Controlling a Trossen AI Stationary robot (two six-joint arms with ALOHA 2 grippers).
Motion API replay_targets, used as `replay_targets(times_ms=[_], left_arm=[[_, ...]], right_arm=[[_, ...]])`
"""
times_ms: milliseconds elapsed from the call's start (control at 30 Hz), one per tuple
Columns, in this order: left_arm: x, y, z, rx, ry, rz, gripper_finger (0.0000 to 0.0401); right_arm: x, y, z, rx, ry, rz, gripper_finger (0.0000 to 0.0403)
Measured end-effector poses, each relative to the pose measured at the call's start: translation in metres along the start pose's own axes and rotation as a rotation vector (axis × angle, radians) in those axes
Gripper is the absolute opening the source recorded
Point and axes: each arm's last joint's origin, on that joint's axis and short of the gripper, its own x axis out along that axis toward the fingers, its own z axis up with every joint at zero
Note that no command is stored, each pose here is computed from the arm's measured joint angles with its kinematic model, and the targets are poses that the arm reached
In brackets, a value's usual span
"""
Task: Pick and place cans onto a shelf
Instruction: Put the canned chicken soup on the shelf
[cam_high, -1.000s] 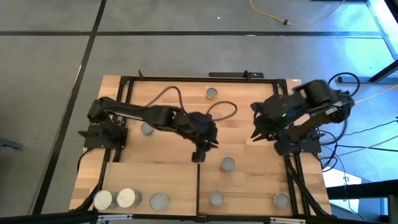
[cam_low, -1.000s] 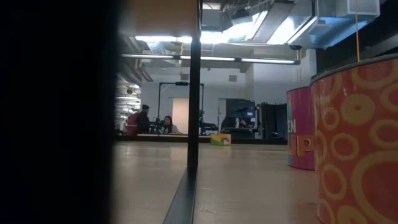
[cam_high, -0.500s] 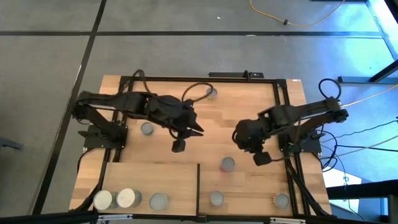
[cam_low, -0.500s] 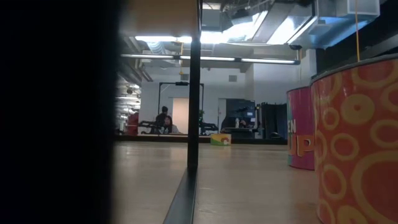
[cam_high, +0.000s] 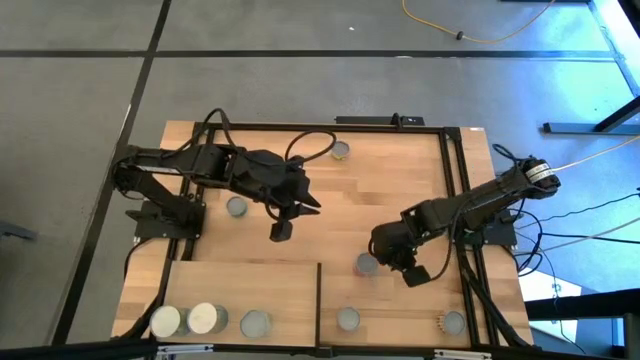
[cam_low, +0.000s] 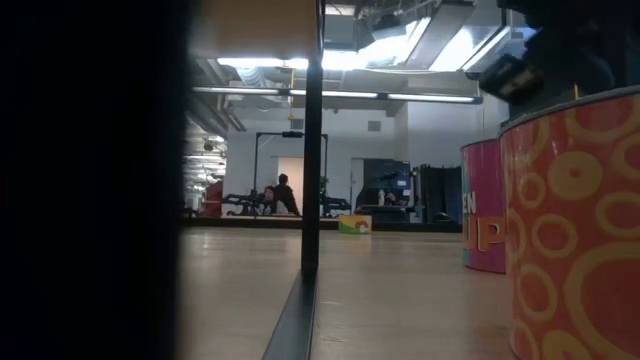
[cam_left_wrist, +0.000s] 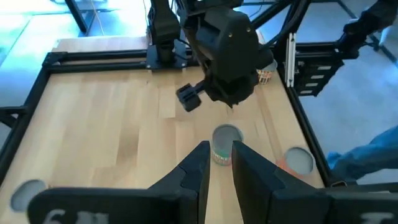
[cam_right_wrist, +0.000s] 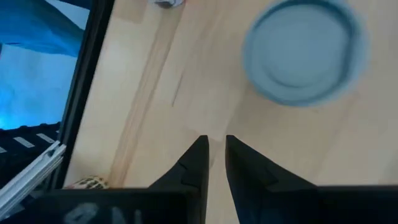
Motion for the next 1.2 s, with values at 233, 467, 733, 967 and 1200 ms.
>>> replay_targets(times_ms=[233,467,733,967,1200], left_arm=[[0.0,0.0,-0.001,-0.002,0.006,0.0,0.006],[0.0,0.0,0.0,-0.02,0.004,0.0,0.006],[0.0,0.0,0.0,-0.028,0.004,-0.002,0.006],[0.0,0.0,0.0,-0.028,0.005,-0.003,0.006],[0.0,0.0,0.0,-0.028,0.005,-0.004,0.006]], right_arm=[[0.032,0.002,-0.003,-0.002,-0.165,0.05,0.0056],[0.05,-0.005,-0.004,-0.012,-0.242,-0.081,0.0056],[0.05,-0.016,-0.001,-0.086,-0.284,-0.398,0.0056],[0.042,-0.031,0.006,-0.053,-0.362,-0.594,0.0056],[0.043,-0.033,0.003,0.02,-0.338,-0.455,0.0056]])
